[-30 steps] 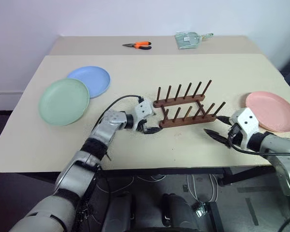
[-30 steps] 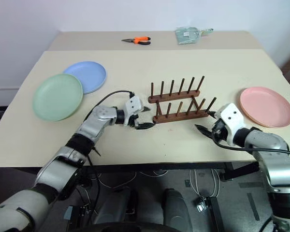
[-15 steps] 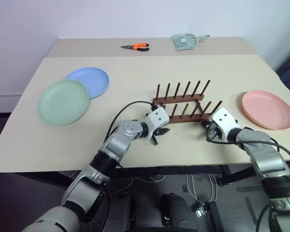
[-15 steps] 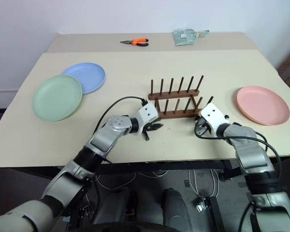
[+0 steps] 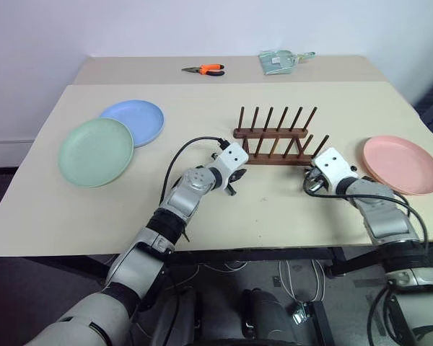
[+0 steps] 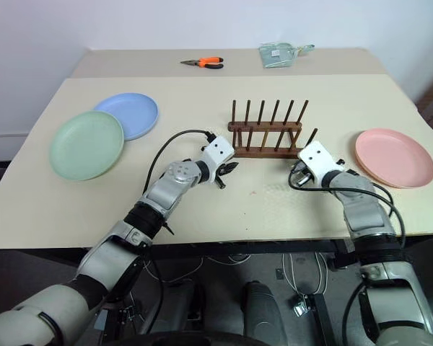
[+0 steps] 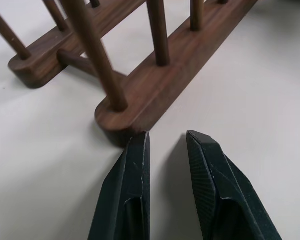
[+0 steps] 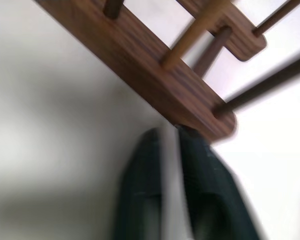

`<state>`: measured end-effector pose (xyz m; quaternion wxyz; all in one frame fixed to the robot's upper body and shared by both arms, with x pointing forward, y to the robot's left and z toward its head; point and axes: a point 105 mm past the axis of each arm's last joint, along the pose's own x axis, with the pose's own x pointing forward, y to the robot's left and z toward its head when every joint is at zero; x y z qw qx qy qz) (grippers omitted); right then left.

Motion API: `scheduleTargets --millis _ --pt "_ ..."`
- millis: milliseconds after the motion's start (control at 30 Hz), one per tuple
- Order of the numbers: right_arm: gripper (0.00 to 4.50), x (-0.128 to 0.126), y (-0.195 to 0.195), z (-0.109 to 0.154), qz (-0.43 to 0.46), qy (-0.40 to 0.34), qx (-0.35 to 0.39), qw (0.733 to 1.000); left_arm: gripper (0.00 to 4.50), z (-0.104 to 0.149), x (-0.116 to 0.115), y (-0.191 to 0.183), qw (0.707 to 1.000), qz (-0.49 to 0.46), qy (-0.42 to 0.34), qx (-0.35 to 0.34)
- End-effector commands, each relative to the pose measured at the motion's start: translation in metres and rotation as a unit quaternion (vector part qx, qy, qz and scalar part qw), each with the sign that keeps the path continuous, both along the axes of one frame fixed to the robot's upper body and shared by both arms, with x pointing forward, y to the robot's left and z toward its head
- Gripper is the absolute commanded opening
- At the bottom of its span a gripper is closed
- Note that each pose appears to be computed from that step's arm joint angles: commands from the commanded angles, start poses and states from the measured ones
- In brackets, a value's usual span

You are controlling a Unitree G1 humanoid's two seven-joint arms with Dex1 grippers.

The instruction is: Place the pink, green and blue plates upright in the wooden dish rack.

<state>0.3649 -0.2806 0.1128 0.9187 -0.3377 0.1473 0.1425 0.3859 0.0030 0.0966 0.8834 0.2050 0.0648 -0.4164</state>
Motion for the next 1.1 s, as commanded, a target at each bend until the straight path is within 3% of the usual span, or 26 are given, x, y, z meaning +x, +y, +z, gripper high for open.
scheduleTargets --millis 33,67,233,433,567,700,767,867,933,1033,1100 --pt "2.93 -0.01 -0.046 0.052 -0.059 -0.064 -0.067 0.994 1.15 0.035 -0.033 -0.006 0.993 -0.097 -0.05 -0.05" --pt "3.31 -0.015 -0.053 0.052 -0.063 -0.054 -0.086 0.993 1.15 0.04 -0.043 -0.006 0.99 -0.118 -0.058 -0.054" --pt "3.31 -0.026 -0.078 0.032 -0.092 -0.008 -0.109 0.99 1.15 0.045 -0.065 0.002 0.984 -0.155 -0.036 -0.076" --pt "3.31 -0.012 -0.095 0.007 -0.137 0.015 -0.085 0.987 1.15 0.057 -0.075 0.002 0.981 -0.167 -0.036 -0.089" --pt "2.04 -0.003 -0.104 0.005 -0.161 0.012 -0.083 0.983 1.15 0.063 -0.076 0.004 0.982 -0.156 -0.039 -0.097" --pt "0.06 0.001 -0.105 0.006 -0.161 0.003 -0.082 0.983 1.15 0.062 -0.078 0.006 0.983 -0.15 -0.039 -0.094" --pt "0.06 0.003 -0.105 0.009 -0.159 -0.008 -0.093 0.983 1.15 0.062 -0.08 0.008 0.984 -0.148 -0.04 -0.095" --pt "0.06 0.01 -0.094 0.035 -0.129 -0.064 -0.116 0.983 1.15 0.063 -0.078 0.013 0.986 -0.134 -0.044 -0.093" --pt "0.06 0.015 -0.073 0.068 -0.085 -0.123 -0.106 0.983 1.15 0.063 -0.076 0.019 0.987 -0.124 -0.044 -0.091" --pt "0.06 0.014 -0.023 0.137 -0.004 -0.218 0.048 0.975 1.15 0.062 -0.073 0.029 0.989 -0.11 -0.043 -0.088" --pt "0.06 0.004 0.001 0.173 0.046 -0.237 0.173 0.955 1.15 0.061 -0.072 0.032 0.99 -0.105 -0.043 -0.085"
